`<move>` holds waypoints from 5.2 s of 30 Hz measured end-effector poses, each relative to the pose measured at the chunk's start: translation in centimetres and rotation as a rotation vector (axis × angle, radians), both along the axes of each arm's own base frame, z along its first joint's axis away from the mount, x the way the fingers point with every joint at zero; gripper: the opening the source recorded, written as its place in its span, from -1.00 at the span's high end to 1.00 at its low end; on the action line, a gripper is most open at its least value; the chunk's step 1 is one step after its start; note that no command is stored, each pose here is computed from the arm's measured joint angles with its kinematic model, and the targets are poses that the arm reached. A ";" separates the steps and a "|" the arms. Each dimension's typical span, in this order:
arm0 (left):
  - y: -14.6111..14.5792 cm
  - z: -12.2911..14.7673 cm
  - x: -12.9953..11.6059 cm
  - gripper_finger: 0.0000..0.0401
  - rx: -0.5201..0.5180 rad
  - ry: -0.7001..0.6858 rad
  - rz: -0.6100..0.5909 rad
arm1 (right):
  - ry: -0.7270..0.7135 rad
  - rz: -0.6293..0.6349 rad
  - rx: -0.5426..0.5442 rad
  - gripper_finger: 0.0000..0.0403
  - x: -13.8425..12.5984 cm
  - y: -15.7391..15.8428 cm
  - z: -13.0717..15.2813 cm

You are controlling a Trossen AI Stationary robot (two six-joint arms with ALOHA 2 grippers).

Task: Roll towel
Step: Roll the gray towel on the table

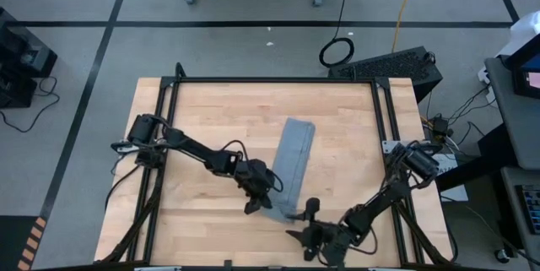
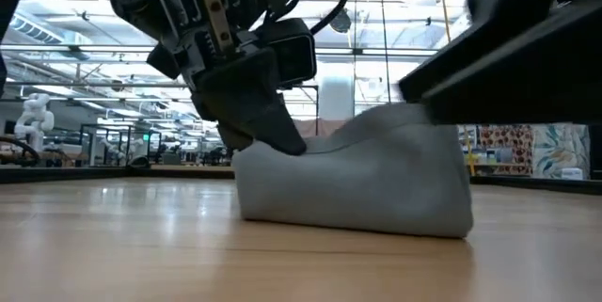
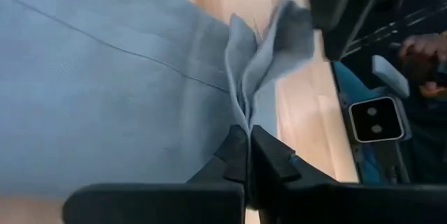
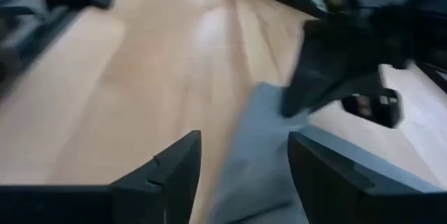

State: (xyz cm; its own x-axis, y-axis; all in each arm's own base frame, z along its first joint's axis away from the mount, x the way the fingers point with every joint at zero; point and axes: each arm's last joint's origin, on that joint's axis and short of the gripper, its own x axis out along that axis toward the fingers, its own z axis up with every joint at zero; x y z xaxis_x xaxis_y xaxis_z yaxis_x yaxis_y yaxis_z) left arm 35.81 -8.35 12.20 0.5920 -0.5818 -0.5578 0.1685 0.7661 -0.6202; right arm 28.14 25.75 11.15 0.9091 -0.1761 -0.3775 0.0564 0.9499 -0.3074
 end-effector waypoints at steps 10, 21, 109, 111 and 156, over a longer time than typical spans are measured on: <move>-0.1 -0.9 0.0 0.94 0.005 0.029 -0.002 | -0.005 -0.069 0.034 0.11 1.0 -1.0 -1.2; 0.7 -1.0 0.1 0.93 0.018 0.034 0.033 | -0.046 0.047 -0.040 0.03 0.8 1.5 0.4; -5.2 -1.1 -2.3 0.95 0.221 0.020 -0.118 | 0.145 0.070 0.205 0.16 1.0 -1.6 2.5; -4.7 -1.0 -2.1 0.95 0.157 0.031 -0.129 | 0.111 0.076 0.164 0.01 0.5 -0.7 2.1; -3.4 0.1 -2.2 -0.03 0.062 0.082 -0.163 | 0.037 -0.161 0.323 0.95 4.3 -1.1 -4.4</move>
